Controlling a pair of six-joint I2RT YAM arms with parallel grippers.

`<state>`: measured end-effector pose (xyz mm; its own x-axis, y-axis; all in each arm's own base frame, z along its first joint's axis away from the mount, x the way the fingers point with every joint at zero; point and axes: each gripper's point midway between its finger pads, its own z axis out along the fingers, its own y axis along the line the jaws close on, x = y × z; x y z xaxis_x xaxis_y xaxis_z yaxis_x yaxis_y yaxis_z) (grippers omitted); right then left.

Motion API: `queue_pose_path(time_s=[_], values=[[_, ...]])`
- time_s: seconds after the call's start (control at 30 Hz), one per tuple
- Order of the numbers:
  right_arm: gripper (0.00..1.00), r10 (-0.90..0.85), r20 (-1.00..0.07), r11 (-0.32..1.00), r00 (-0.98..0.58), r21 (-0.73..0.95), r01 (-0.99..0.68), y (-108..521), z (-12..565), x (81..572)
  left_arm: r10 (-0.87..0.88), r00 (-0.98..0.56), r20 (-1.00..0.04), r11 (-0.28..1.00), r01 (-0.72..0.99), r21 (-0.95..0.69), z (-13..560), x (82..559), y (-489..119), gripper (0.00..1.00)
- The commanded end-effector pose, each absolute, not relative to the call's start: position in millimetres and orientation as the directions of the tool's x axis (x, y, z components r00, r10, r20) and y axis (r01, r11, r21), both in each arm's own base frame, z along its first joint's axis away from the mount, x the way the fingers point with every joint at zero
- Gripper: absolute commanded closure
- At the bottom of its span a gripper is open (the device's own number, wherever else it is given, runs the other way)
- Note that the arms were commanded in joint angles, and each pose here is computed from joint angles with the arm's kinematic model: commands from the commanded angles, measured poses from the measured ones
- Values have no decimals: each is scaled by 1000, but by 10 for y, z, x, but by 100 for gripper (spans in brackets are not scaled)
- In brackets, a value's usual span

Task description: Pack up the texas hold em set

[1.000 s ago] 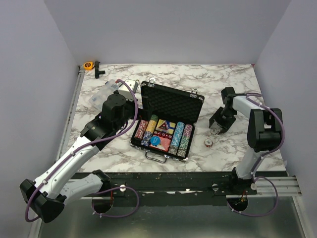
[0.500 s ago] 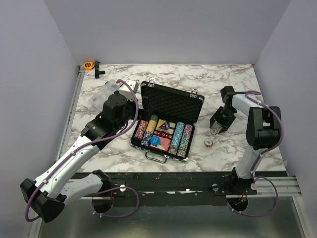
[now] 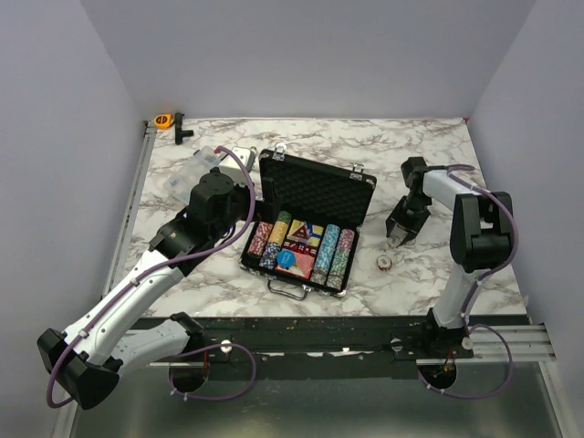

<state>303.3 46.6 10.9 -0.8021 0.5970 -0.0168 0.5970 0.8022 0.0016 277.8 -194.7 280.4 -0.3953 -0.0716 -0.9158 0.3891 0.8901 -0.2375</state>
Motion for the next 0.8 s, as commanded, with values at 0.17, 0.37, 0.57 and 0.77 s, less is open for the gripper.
queue_pose_path(time_s=[0.17,0.37,0.57,0.77], values=[[61,577,-15,813,-817,-91,576,474,-209,2957,-85,-358,-930,890,392,-233,2994,2778,-1923,3],[72,585,-35,805,-810,-89,586,447,-166,2878,-85,-357,-930,891,391,-231,2997,2780,-1923,3],[86,561,-74,826,-824,-19,564,485,-15,2883,-86,-360,-929,887,397,-236,2994,2775,-1938,3],[88,538,-97,842,-838,9,540,491,120,2912,-89,-359,-929,886,398,-239,3004,2770,-1939,2]])
